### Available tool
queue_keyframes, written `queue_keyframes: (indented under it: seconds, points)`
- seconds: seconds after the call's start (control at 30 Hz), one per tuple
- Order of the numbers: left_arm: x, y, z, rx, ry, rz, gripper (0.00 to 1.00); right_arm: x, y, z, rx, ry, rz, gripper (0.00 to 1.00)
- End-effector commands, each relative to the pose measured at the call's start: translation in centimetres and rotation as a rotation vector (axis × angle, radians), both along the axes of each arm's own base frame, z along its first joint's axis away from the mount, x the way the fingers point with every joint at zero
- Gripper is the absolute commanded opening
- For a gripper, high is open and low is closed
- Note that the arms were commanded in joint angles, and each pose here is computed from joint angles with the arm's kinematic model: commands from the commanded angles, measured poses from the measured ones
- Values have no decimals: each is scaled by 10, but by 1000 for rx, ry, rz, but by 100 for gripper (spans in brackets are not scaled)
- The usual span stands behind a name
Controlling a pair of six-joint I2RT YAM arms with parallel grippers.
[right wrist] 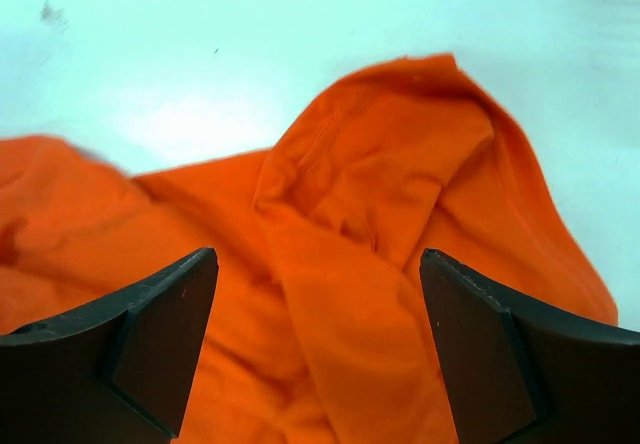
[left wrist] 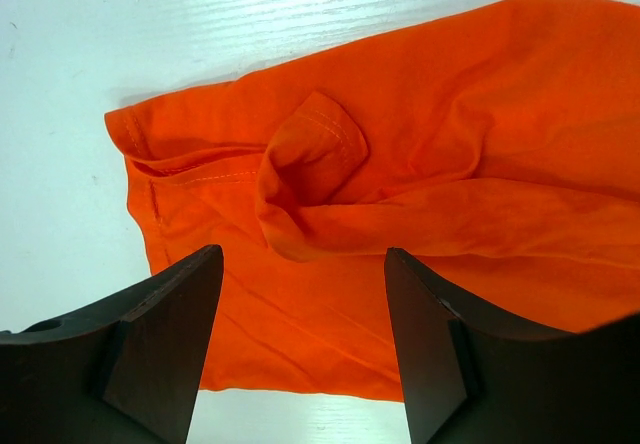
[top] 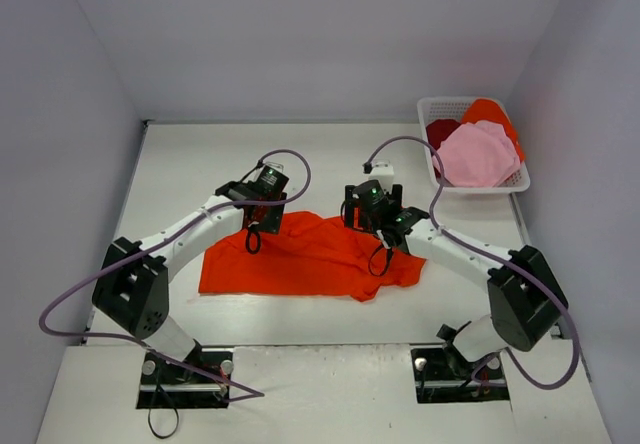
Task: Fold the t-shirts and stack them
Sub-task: Fold the tshirt
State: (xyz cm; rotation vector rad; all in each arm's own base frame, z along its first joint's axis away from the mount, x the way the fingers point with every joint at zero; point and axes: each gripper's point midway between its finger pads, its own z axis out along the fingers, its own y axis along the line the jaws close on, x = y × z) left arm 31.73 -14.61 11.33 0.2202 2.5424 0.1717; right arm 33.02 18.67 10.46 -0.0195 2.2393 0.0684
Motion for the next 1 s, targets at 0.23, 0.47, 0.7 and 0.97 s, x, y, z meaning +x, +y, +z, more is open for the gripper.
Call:
queue_keyframes:
  seconds: [0.23, 0.47, 0.7, 0.97]
  points:
    - [10, -4, 10, -30, -76, 21, 61, 47, 17, -4, 58, -48, 39, 57]
    - [12, -8, 2, -42, -69, 27, 61, 32, 31, -18, 45, -22, 77, 49]
    - [10, -4, -1, -29, -68, 31, 61, 28, 34, -36, 14, 13, 86, 48]
    - [10, -2, -5, -18, -66, 34, 61, 26, 31, -45, -8, 24, 75, 47]
